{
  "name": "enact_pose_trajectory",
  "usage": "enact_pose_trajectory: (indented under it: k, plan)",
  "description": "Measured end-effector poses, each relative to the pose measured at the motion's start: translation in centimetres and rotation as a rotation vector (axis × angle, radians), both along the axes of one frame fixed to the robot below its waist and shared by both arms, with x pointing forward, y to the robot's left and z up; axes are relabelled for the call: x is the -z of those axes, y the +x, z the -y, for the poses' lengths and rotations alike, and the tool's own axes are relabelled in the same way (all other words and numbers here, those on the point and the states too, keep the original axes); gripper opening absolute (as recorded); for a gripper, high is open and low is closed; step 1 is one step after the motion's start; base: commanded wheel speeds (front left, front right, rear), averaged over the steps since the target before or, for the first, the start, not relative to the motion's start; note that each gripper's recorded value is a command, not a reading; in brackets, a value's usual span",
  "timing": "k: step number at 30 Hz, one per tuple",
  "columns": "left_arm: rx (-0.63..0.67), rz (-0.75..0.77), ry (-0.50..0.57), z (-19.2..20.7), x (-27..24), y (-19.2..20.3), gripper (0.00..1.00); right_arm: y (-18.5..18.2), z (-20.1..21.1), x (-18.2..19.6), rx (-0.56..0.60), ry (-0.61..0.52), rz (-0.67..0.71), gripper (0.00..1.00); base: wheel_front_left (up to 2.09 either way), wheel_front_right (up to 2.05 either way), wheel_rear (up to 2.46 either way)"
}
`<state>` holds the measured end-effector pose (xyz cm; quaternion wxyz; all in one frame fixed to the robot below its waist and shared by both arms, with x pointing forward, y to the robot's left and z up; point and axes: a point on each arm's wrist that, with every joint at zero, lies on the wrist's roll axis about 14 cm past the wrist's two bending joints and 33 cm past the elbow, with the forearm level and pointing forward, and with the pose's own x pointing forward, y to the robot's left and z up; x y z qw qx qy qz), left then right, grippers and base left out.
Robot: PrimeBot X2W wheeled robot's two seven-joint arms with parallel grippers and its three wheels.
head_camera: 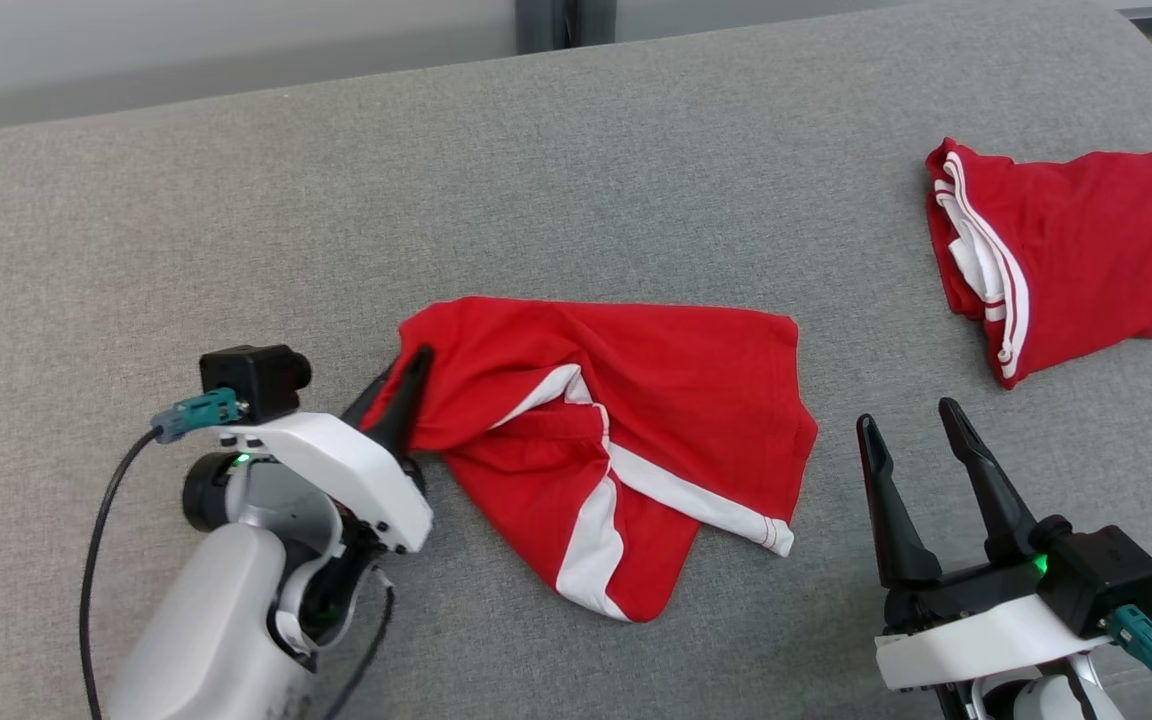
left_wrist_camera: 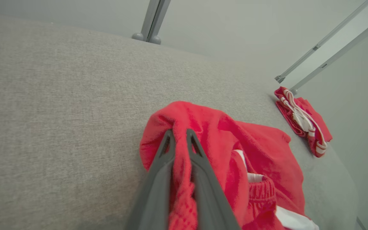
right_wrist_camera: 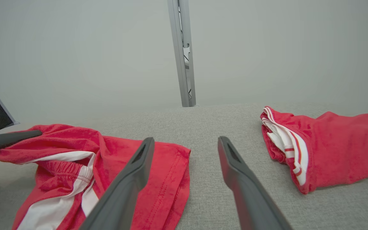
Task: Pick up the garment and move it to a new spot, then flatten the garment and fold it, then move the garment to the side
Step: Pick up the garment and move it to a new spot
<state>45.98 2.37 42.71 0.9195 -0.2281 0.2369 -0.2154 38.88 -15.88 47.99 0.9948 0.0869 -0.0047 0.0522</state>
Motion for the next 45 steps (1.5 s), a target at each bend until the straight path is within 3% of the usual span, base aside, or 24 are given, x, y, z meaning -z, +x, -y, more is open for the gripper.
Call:
enact_pose_trajectory:
  k: [4, 5, 7, 10, 14, 21, 23, 33, 38, 45]
  plan:
    - [-0.047, -0.01, 0.044, -1.7, 1.9, 0.9, 0.0, 0.1, -0.4, 0.2, -0.012, 0.003, -0.005, 1.0, 0.0, 0.0, 0.0]
    - [-0.048, -0.004, 0.054, -1.7, 2.1, 0.9, 0.22, 0.1, -0.5, 0.2, -0.015, 0.004, -0.005, 1.0, 0.0, 0.0, 0.0]
    - [-0.05, 0.007, 0.045, -1.6, 2.2, 0.7, 1.0, 0.1, -0.6, 0.1, -0.018, 0.004, -0.002, 1.0, 0.0, 0.0, 0.0]
    - [-0.045, 0.083, 0.058, -1.5, 1.1, 0.5, 1.0, 0.0, -0.6, -0.4, -0.02, -0.005, 0.012, 1.0, 0.0, 0.0, 0.0]
    - [-0.137, 0.253, 0.077, -3.6, -2.1, -0.1, 1.0, -1.0, 0.2, -1.4, 0.005, -0.019, 0.04, 1.0, 0.0, 0.0, 0.0]
    - [-0.279, 0.396, 0.207, -9.1, -4.6, -5.6, 1.0, -2.8, 2.0, -3.4, 0.056, -0.072, 0.098, 1.0, 0.0, 0.0, 0.0]
    - [-0.311, 0.403, 0.267, -10.7, -4.4, -7.5, 1.0, -3.2, 2.1, -3.6, 0.053, -0.094, 0.106, 1.0, 0.0, 0.0, 0.0]
    - [-0.502, 0.387, 0.37, -16.7, -4.1, -15.4, 1.0, -4.5, 0.8, -3.2, 0.001, -0.171, 0.102, 1.0, 0.0, 0.0, 0.0]
    - [-0.581, 0.397, 0.365, -18.4, -4.6, -17.4, 1.0, -5.1, 1.0, -2.6, 0.004, -0.151, 0.083, 1.0, 0.0, 0.0, 0.0]
    - [-0.572, 0.418, 0.359, -18.4, -4.8, -17.7, 1.0, -5.6, 1.1, -2.3, 0.006, -0.139, 0.071, 1.0, 0.0, 0.0, 0.0]
